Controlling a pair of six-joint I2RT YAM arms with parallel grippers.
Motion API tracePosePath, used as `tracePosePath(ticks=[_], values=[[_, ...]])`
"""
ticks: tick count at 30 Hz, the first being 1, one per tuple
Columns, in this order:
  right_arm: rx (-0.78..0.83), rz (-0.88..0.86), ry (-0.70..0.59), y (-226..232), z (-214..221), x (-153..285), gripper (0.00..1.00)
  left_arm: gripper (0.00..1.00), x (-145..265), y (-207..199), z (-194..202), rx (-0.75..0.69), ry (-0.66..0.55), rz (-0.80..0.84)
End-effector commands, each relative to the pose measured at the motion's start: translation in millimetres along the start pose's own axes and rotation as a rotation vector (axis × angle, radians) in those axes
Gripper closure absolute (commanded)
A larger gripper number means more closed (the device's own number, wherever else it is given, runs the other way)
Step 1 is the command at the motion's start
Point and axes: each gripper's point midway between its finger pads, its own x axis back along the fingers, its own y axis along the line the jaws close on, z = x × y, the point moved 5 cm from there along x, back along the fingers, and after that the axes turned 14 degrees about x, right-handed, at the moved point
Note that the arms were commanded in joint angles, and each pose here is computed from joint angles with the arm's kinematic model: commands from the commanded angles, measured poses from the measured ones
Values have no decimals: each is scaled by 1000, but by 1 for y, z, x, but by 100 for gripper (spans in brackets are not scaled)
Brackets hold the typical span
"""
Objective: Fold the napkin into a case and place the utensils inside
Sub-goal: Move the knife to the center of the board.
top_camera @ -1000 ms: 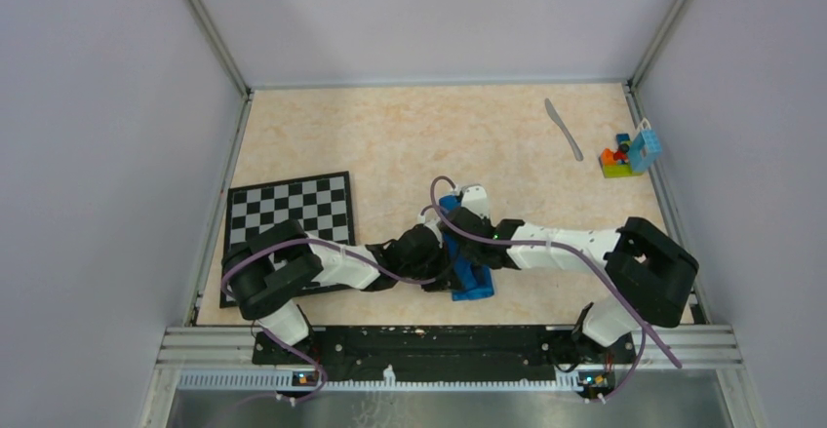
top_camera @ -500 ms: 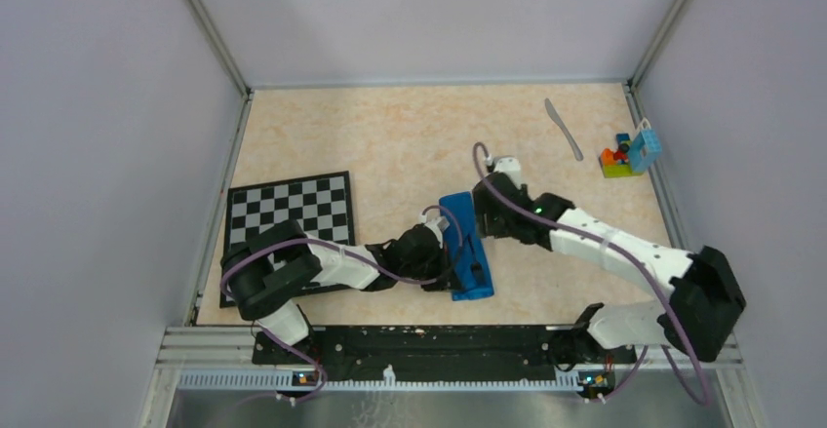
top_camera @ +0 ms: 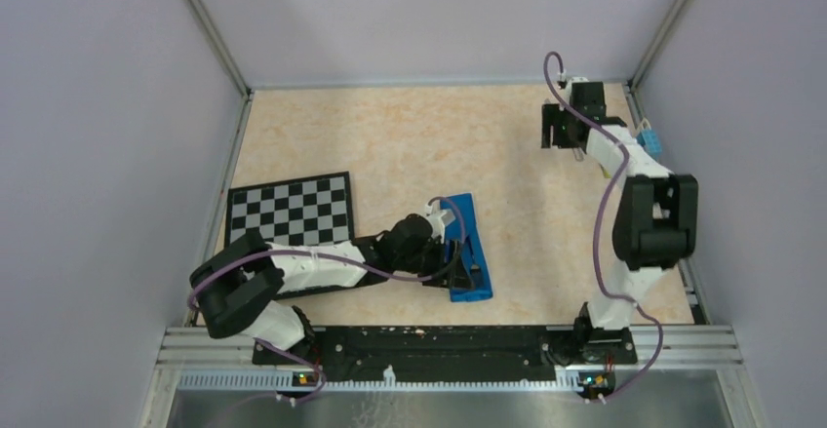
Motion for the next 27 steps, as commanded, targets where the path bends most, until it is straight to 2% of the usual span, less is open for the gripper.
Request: tracePosePath(ticks=[1,5,8,13,21,27], values=[[148,-70,19,-27,-23,-38,36,33,27,-41,-8,-141,5,111],[140,-96,25,-64,-35,-67,37,21,44,-62,-13,-259,-1,165],[143,-117,57,-77,-32,-91,38,16,54,-71,-14,-324,-16,204],[156,-107,84,-86,-34,-118,38,15,63,-76,-18,-386,-54,217],[146,-131,145,-86,-25,-148,44,14,68,-74,-29,-384,-83,208],[134,-136,242,-83,-8,-151,54,14,71,-72,-32,-381,-90,207]])
